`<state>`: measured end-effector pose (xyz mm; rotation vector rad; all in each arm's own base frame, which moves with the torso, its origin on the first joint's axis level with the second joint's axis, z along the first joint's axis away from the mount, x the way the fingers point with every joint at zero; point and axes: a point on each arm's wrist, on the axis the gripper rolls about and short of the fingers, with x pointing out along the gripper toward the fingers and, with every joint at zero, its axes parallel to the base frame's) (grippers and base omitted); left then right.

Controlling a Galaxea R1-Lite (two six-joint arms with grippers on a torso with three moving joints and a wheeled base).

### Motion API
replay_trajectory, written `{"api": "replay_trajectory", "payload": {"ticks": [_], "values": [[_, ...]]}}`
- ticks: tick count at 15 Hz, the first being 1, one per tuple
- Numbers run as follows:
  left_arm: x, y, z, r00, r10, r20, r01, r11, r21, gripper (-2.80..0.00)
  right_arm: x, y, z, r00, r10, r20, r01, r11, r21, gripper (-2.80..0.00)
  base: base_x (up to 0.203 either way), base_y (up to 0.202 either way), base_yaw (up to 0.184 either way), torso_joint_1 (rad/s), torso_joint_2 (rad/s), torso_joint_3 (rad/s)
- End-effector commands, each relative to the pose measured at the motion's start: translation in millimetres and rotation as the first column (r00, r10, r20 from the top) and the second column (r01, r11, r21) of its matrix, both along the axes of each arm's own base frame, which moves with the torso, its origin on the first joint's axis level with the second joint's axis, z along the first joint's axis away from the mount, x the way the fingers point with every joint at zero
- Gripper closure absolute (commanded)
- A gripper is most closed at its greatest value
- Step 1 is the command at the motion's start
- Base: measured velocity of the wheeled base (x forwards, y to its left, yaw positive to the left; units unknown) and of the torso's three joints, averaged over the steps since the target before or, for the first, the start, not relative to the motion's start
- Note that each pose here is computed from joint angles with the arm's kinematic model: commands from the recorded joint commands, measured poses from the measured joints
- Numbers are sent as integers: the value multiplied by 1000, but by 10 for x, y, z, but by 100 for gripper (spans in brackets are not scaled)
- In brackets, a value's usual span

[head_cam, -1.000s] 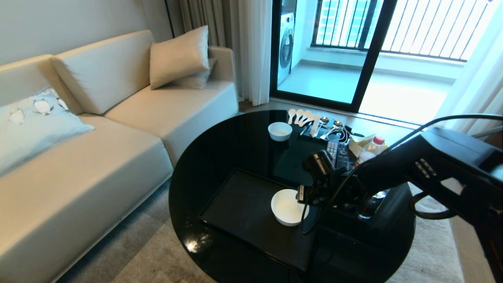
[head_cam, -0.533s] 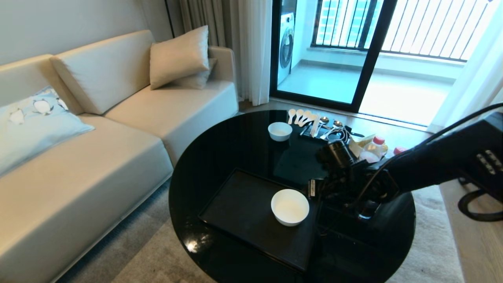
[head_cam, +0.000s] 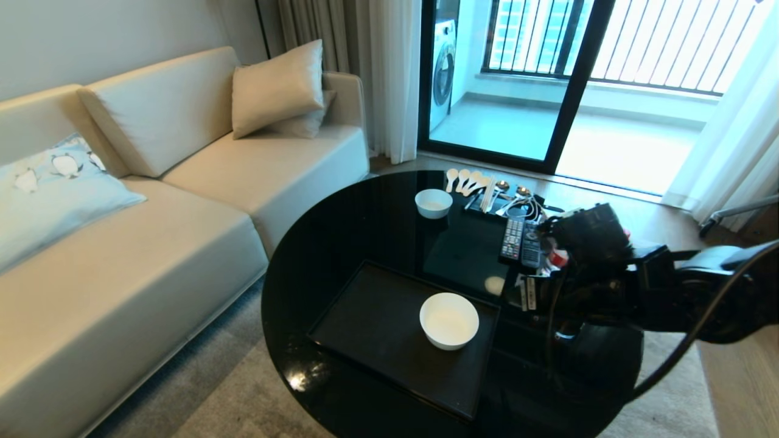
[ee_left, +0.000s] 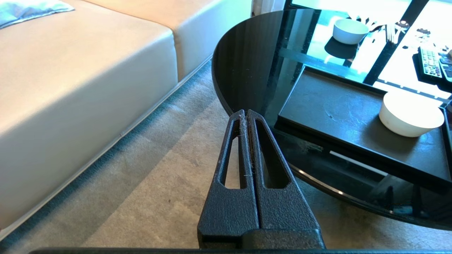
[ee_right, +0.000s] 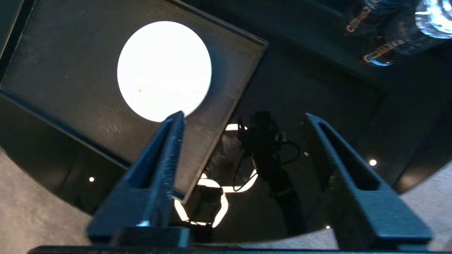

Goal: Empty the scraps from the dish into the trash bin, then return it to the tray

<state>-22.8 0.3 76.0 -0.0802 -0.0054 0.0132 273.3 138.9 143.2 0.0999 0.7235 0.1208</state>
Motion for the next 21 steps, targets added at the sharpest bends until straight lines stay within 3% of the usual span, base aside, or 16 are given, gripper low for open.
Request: {"api": "replay_trajectory", "payload": {"ticks": [1, 8, 13, 15, 19, 21], "values": [[0, 0, 1, 1000, 0, 1, 0, 1000, -1, 0, -304, -187, 194, 998, 9, 62, -10, 1000, 6, 0, 0, 0, 0, 0, 0, 0], [0, 0, 1, 1000, 0, 1, 0, 1000, -1, 0, -822, -490, 227, 991, -45, 128, 51, 998, -46, 0, 0, 0, 0, 0, 0, 0], [0, 0, 1, 1000, 0, 1, 0, 1000, -1, 0, -1069, -635, 140, 967, -108, 231, 118, 993, -30, 0, 0, 0, 0, 0, 0, 0], [0, 0, 1, 1000, 0, 1, 0, 1000, -1, 0, -1136, -740, 110, 948, -154, 280, 167, 986, -23, 0, 0, 0, 0, 0, 0, 0], [0, 0, 1, 1000, 0, 1, 0, 1000, -1, 0, -1322, -1122, -17, 893, -254, 371, 307, 947, -92, 0, 0, 0, 0, 0, 0, 0], [0, 0, 1, 1000, 0, 1, 0, 1000, -1, 0, -1494, -1245, -64, 863, -259, 434, 346, 929, -133, 0, 0, 0, 0, 0, 0, 0]]}}
